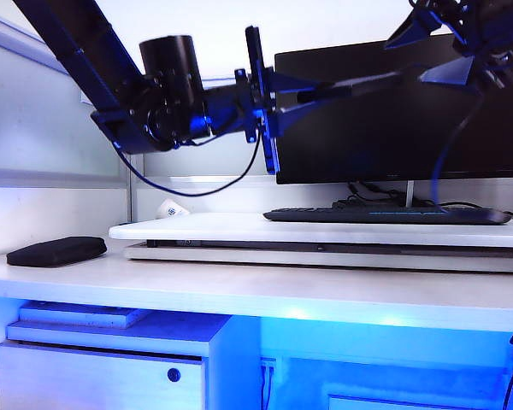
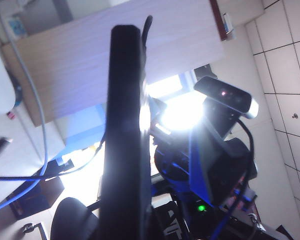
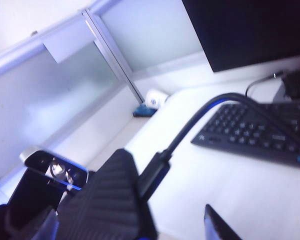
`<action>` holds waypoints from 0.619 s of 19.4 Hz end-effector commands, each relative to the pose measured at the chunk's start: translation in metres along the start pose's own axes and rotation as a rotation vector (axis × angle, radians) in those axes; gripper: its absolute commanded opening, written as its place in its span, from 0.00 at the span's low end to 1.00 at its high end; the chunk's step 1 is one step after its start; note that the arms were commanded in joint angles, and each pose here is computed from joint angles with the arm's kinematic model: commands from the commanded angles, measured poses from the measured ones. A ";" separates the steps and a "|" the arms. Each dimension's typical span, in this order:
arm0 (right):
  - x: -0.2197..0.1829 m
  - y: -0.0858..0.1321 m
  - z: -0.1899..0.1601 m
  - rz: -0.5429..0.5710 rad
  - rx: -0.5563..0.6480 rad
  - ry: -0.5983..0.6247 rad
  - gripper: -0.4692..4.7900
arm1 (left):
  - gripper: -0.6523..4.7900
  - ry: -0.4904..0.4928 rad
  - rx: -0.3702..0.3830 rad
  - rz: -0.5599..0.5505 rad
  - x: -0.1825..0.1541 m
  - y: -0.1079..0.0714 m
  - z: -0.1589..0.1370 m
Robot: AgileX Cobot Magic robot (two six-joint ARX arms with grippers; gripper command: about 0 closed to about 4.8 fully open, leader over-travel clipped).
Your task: Unplug the data cable of the portable hard drive.
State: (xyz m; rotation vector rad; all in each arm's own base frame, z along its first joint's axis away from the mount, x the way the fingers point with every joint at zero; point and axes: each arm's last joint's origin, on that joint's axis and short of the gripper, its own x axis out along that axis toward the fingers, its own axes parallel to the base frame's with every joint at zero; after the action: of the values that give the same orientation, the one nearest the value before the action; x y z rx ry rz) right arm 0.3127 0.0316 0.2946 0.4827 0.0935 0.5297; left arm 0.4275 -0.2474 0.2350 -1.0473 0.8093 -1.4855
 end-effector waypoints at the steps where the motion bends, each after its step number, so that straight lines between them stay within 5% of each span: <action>1: 0.006 0.000 0.007 0.017 0.009 -0.026 0.79 | 0.11 0.026 0.076 -0.041 0.004 -0.020 0.001; 4: 0.012 -0.003 0.007 0.020 0.032 -0.024 0.79 | 0.11 0.034 0.076 -0.048 0.007 -0.023 0.000; 8: 0.012 -0.001 0.010 0.030 0.019 -0.047 0.54 | 0.11 0.036 0.078 -0.050 0.007 -0.024 0.000; 12: 0.012 -0.001 0.011 0.033 0.016 -0.053 0.47 | 0.11 0.036 0.078 -0.050 0.007 -0.024 0.000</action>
State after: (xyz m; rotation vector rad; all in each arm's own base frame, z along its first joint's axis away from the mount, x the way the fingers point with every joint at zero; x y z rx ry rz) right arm 0.3267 0.0326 0.2985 0.5199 0.0688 0.5389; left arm 0.4200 -0.2511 0.2485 -1.0139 0.7954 -1.5402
